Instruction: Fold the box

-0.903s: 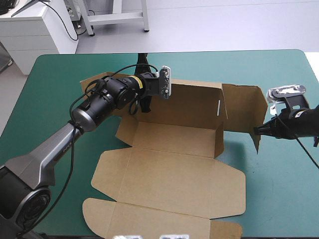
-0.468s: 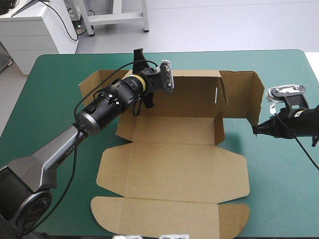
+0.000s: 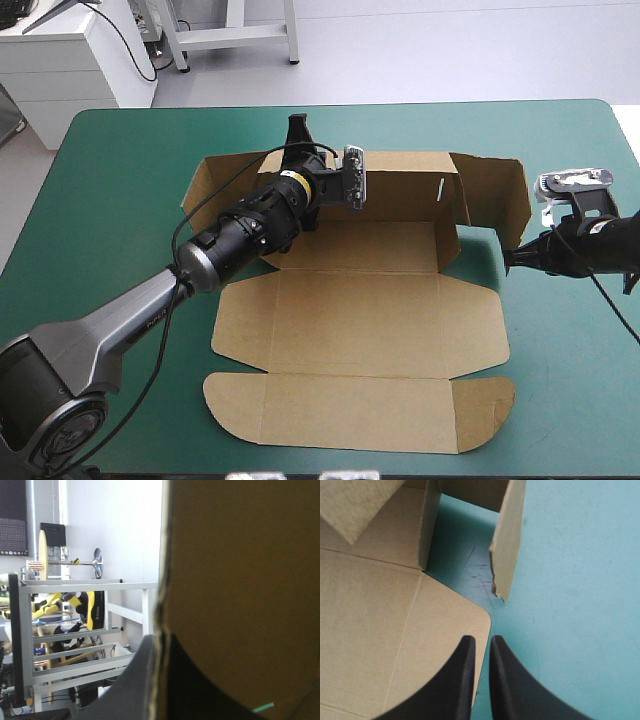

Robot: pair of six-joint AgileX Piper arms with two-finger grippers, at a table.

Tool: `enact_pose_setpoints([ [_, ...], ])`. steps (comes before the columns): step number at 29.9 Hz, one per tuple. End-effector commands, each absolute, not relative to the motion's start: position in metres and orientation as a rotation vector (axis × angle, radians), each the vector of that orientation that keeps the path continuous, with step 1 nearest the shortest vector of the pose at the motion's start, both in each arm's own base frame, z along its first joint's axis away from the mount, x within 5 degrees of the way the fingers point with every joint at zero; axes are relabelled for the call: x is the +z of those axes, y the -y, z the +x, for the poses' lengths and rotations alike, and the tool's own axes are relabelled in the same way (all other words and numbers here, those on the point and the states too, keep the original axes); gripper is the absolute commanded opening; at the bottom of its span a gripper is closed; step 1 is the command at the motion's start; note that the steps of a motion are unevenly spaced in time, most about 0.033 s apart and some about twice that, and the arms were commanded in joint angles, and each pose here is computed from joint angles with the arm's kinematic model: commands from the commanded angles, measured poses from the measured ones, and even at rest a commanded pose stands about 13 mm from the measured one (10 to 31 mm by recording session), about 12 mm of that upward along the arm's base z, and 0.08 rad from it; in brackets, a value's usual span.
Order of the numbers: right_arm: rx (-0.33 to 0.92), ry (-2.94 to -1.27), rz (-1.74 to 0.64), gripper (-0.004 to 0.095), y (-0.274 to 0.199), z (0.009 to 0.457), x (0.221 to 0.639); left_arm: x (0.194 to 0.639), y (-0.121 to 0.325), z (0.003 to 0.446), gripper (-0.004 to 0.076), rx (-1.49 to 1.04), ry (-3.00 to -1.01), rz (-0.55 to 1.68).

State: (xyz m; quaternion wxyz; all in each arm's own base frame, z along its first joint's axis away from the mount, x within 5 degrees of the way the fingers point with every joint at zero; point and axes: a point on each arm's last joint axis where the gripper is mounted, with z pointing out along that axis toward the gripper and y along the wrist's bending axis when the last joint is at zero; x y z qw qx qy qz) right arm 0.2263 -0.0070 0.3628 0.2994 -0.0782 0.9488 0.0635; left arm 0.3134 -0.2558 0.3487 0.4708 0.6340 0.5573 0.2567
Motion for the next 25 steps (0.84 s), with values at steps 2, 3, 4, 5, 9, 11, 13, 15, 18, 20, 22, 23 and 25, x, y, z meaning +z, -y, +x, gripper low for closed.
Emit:
enact_pose_setpoints([
  [2,0.183,-2.434,-0.181,0.0087,0.006,0.225,0.377,0.368,0.256,0.301,-0.0008,0.708,-1.228,1.468],
  [3,0.186,-2.433,-0.181,0.0087,0.006,0.225,0.377,0.365,0.255,0.301,-0.0008,0.731,-1.223,1.471],
  [4,0.197,-2.431,-0.178,0.0087,0.005,0.225,0.378,0.361,0.256,0.300,-0.0008,0.750,-1.217,1.481],
  [5,0.205,-2.429,-0.176,0.0087,0.005,0.225,0.378,0.357,0.255,0.300,-0.0008,0.770,-1.208,1.488],
  [9,0.222,-2.421,-0.170,0.0087,0.004,0.225,0.378,0.347,0.258,0.295,-0.0008,0.791,-1.205,1.480],
  [11,0.223,-2.422,-0.168,0.0087,0.004,0.225,0.378,0.346,0.261,0.291,-0.0008,0.797,-1.196,1.469],
  [13,0.228,-2.416,-0.163,0.0087,0.004,0.226,0.379,0.344,0.264,0.288,-0.0008,0.810,-1.167,1.468],
  [15,0.237,-2.405,-0.157,0.0087,0.003,0.226,0.379,0.342,0.266,0.286,-0.0008,0.810,-1.155,1.456],
  [18,0.268,-2.374,-0.139,0.0087,0.001,0.228,0.382,0.336,0.265,0.285,-0.0008,0.827,-1.129,1.457],
  [20,0.286,-2.360,-0.133,0.0087,0.000,0.229,0.384,0.331,0.263,0.285,-0.0008,0.829,-1.155,1.460],
  [22,0.289,-2.351,-0.131,0.0087,0.000,0.229,0.386,0.328,0.262,0.285,-0.0008,0.841,-1.151,1.471],
  [23,0.286,-2.342,-0.129,0.0087,0.000,0.229,0.387,0.327,0.262,0.284,-0.0008,0.843,-1.146,1.471],
  [25,0.283,-2.326,-0.121,0.0087,0.001,0.231,0.388,0.325,0.262,0.284,-0.0008,0.835,-1.140,1.446],
])
